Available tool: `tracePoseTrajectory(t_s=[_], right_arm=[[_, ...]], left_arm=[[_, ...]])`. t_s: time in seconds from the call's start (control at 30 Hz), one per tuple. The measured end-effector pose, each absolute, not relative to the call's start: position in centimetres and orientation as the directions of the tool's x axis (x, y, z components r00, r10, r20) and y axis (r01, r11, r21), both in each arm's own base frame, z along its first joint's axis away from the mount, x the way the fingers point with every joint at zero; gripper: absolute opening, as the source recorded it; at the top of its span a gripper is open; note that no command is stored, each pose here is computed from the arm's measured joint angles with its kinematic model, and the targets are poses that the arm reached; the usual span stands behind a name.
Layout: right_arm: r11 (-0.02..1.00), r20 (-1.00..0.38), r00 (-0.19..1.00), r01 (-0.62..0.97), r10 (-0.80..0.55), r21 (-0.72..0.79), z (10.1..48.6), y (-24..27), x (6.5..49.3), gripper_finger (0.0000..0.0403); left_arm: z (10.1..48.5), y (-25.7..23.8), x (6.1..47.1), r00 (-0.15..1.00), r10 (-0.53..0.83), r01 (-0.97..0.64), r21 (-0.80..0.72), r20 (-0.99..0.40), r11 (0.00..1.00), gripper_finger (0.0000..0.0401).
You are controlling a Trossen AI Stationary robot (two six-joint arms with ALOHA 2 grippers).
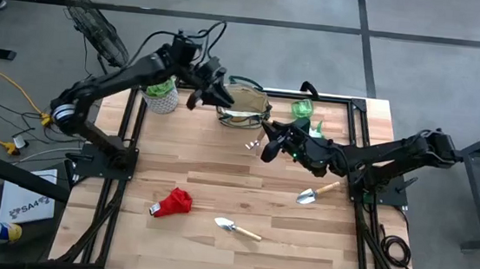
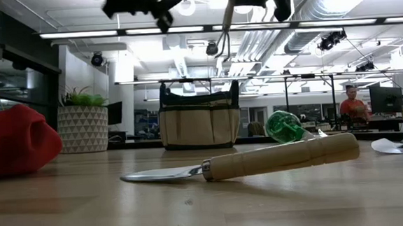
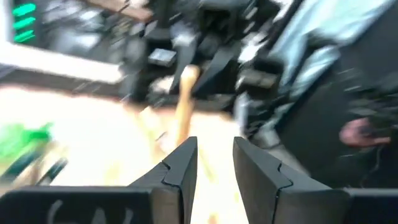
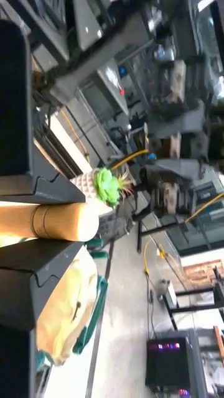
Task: Pick & Place Garden tools in Gardening bag
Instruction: Put the hand rake into the gardening bag
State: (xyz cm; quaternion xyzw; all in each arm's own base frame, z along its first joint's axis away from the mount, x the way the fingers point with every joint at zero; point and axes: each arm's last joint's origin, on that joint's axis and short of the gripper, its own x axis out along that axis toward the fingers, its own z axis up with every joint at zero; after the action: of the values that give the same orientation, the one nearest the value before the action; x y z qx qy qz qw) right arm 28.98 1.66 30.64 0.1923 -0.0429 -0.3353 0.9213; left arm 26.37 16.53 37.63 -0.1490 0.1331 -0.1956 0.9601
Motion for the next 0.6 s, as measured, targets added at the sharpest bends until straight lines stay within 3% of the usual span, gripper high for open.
tracePoseTrajectory(t_s=[0.27, 0.47, 0.6], right_arm=[[0.685, -0.102, 0.743, 0.654, -0.661, 0.323, 28.8, 0.8, 31.8, 0.0059], [0.675, -0.108, 0.706, 0.703, -0.700, 0.221, 28.9, 0.5, 36.0, 0.0059], [0.646, -0.146, 0.665, 0.746, -0.732, 0.158, 28.8, -0.3, 37.9, 0.0059]], left_arm=[[38.1, 12.0, 23.3, 0.861, -0.117, 0.019, -0.199, -0.495, 0.980, 0.0102], [37.2, 9.9, 20.2, 0.841, 0.114, -0.215, -0.132, -0.529, 0.968, 0.0102], [35.5, 8.8, 17.5, 0.850, 0.236, -0.336, -0.141, -0.471, 0.931, 0.0102]])
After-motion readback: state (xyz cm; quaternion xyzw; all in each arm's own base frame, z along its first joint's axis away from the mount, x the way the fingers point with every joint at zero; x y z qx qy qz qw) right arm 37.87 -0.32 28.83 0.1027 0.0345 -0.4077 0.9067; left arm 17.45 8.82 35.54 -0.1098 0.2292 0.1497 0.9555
